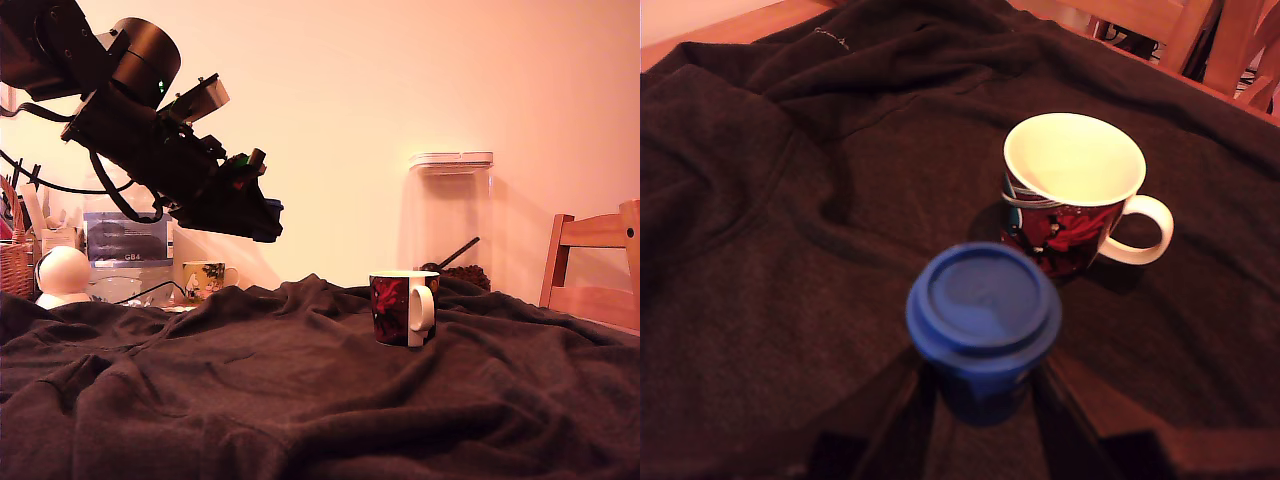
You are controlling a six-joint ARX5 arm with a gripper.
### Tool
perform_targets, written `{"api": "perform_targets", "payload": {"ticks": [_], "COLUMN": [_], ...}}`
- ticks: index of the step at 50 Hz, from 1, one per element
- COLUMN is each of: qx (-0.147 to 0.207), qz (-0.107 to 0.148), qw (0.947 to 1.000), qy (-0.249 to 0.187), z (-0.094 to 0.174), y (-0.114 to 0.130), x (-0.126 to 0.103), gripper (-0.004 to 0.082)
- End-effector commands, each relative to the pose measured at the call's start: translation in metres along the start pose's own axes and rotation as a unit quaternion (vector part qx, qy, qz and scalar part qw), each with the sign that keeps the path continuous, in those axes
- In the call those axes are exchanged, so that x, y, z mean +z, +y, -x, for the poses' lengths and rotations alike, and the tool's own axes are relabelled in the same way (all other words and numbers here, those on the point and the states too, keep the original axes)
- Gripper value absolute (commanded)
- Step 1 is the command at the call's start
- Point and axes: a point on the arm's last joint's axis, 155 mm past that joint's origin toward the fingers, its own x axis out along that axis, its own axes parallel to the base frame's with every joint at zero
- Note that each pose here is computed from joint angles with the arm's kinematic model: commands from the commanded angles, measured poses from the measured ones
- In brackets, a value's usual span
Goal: Pick up the coffee capsules from the table one by one and drop them inside the nearest coffee cup
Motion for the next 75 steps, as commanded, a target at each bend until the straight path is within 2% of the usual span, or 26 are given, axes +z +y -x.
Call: {"api": "perform_targets", "payload": {"ticks": [1, 25, 35, 46, 58, 75], "qx": [-0.007, -0.015, -0.029, -0.025, -0.031, -0.033], "qz": [0.001, -0.003, -0.017, -0.025, -0.045, -0.067], "qw": [1.0000, 0.9999, 0.9994, 0.9991, 0.9983, 0.9950], "qy": [0.005, 0.008, 0.011, 0.022, 0.020, 0.066], "z": [0.005, 0.003, -0.001, -0.002, -0.006, -0.039], "y": [-0.011, -0.020, -0.037, -0.046, -0.062, -0.071], "x": [0.000, -0.001, 0.003, 0.011, 0.023, 0.028], "gripper": [0.0203, 0.0201, 0.0201, 0.0200, 0.0198, 0.0198]}}
